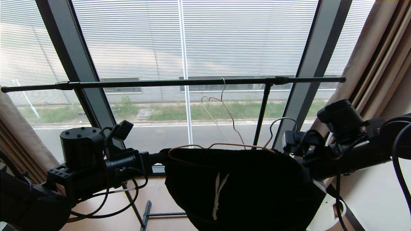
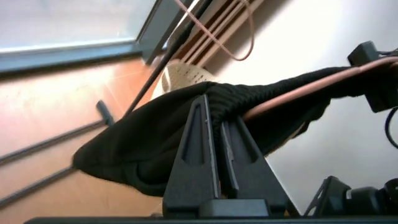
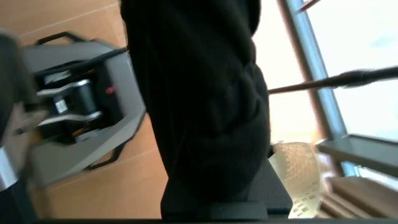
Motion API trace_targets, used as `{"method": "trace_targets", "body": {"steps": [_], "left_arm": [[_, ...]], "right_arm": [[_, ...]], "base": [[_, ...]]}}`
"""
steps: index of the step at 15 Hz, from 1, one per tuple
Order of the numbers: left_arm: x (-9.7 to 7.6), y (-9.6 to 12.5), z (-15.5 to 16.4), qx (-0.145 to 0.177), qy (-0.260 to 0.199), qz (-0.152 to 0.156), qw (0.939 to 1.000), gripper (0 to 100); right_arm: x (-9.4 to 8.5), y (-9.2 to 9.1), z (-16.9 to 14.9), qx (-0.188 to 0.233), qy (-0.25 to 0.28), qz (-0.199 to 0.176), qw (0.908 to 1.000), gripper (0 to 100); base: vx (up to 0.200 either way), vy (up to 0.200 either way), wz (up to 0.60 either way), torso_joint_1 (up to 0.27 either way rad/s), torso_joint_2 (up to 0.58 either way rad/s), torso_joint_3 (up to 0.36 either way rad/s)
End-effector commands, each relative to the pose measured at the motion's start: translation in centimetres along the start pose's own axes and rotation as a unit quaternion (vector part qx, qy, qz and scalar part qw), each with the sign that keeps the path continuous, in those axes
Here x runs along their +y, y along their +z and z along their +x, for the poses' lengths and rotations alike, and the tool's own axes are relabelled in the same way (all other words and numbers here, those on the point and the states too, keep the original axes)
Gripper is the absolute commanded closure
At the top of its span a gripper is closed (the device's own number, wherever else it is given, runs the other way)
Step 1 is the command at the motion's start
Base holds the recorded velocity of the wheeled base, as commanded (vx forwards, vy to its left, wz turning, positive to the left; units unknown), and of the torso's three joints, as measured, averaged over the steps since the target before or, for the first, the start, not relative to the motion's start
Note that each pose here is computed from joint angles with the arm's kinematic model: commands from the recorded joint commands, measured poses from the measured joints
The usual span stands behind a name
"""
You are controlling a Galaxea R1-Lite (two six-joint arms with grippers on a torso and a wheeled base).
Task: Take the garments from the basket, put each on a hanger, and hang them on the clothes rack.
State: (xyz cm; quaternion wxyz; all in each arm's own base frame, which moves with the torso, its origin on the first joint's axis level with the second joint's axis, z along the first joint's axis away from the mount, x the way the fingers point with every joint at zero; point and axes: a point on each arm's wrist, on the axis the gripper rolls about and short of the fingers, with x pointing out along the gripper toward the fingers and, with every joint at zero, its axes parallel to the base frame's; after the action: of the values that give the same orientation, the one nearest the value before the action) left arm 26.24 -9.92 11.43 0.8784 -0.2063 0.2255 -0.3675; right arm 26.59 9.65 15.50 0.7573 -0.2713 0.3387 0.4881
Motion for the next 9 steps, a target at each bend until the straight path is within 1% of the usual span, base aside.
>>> {"method": "trace_targets", "body": {"steps": [1,2,3,4,5,7,8,9], "left_arm": [[-1.5,2.1,-0.6,-0.018,-0.012,0.016,0.9997,100],[-1.8,2.3,-0.6,-0.007,-0.011,0.019,0.9997,100],[-1.9,1.8,-0.4,0.016,0.009,0.037,0.9992,100],[-2.0,1.8,-0.3,0.018,0.02,0.044,0.9987,100],[-2.6,1.7,0.3,0.021,0.045,0.056,0.9972,100],[-3.6,1.7,0.9,0.026,0.03,0.073,0.9966,100],[-3.6,1.7,0.9,0.026,0.03,0.073,0.9966,100],[-3.9,1.9,1.3,0.028,0.039,0.089,0.9949,100]], "right_arm": [[0.2,-0.4,0.8,-0.002,0.004,-0.003,1.0,100],[0.2,-0.5,0.8,-0.003,0.003,-0.004,1.0,100],[0.2,-0.4,0.9,-0.004,0.003,-0.003,1.0,100],[0.2,-0.4,0.9,-0.004,0.003,-0.003,1.0,100],[0.1,-0.3,0.8,-0.005,0.001,-0.003,1.0,100],[-0.1,-0.2,1.0,-0.006,0.0,-0.003,1.0,100],[-0.1,-0.2,1.0,-0.006,0.0,-0.003,1.0,100],[-0.2,-0.1,1.1,-0.005,0.001,-0.002,1.0,100]], "base": [[0.0,0.0,0.0,0.0,0.0,0.0],[0.0,0.0,0.0,0.0,0.0,0.0],[0.0,0.0,0.0,0.0,0.0,0.0],[0.0,0.0,0.0,0.0,0.0,0.0],[0.0,0.0,0.0,0.0,0.0,0.0],[0.0,0.0,0.0,0.0,0.0,0.0],[0.0,0.0,0.0,0.0,0.0,0.0],[0.0,0.0,0.0,0.0,0.0,0.0]]}}
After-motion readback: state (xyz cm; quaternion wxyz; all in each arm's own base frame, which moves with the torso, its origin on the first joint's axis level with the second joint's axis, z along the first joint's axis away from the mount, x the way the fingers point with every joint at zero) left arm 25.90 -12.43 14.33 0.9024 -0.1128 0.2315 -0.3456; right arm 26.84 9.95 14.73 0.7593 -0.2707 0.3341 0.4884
